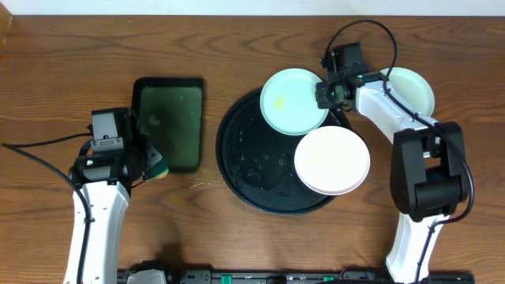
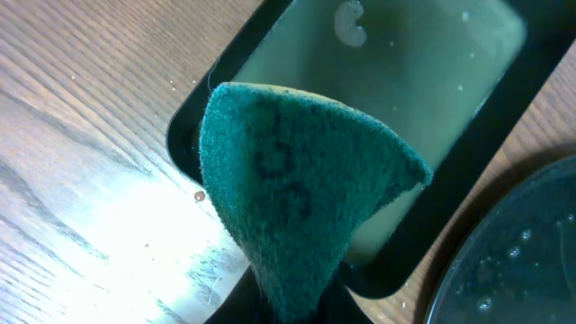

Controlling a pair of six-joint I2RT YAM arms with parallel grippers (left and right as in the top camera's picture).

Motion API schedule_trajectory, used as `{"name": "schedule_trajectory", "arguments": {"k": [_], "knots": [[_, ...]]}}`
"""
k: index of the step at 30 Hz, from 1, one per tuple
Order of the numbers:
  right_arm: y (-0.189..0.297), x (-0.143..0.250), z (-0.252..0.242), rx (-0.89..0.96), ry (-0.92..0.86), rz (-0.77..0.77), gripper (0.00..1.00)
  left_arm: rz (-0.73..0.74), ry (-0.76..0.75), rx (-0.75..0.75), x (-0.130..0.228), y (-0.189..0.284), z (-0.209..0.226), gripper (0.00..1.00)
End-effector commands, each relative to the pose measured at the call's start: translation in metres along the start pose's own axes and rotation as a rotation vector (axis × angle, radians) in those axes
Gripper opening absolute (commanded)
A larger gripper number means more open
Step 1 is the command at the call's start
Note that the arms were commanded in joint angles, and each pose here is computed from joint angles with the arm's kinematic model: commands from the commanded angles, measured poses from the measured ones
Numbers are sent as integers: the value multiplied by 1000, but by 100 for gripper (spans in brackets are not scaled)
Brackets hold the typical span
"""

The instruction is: Clean dirty plates on tray and stack at the side

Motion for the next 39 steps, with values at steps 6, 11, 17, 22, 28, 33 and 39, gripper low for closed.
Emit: {"name": "schedule_trajectory", "arguments": {"k": [6,11,17,22,28,33,39], "knots": [[46,-16,11,-22,2,-93,1,-12,-13,-3,-1,-2,1,8],[70,-15,20,-89,-12,-88,1,-21,-14,59,-3,-2,-5,8],[72,11,40,-199,3,68,1,-140,-52,197,-25,1,-21,8],[64,34,49,-170,29,169,1,-197,-39,212,-41,-10,-25,8],[42,50,63,-154,69,220,1,-144,9,203,-49,-50,-29,8],[20,62,67,-141,82,265,1,-75,75,188,-49,-89,-30,8],[7,73,71,-131,83,308,1,-49,95,179,-49,-119,-31,8]]}}
Point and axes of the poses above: each gripper's point midway between its finger pads, its own y axis back along the fingers, its own z axis along the line the jaws close on, x = y × z, the point moved 8 cm from there along y, back along the fingers, and after that the axes turned 15 degrees about -y, right-handed, at the moved point
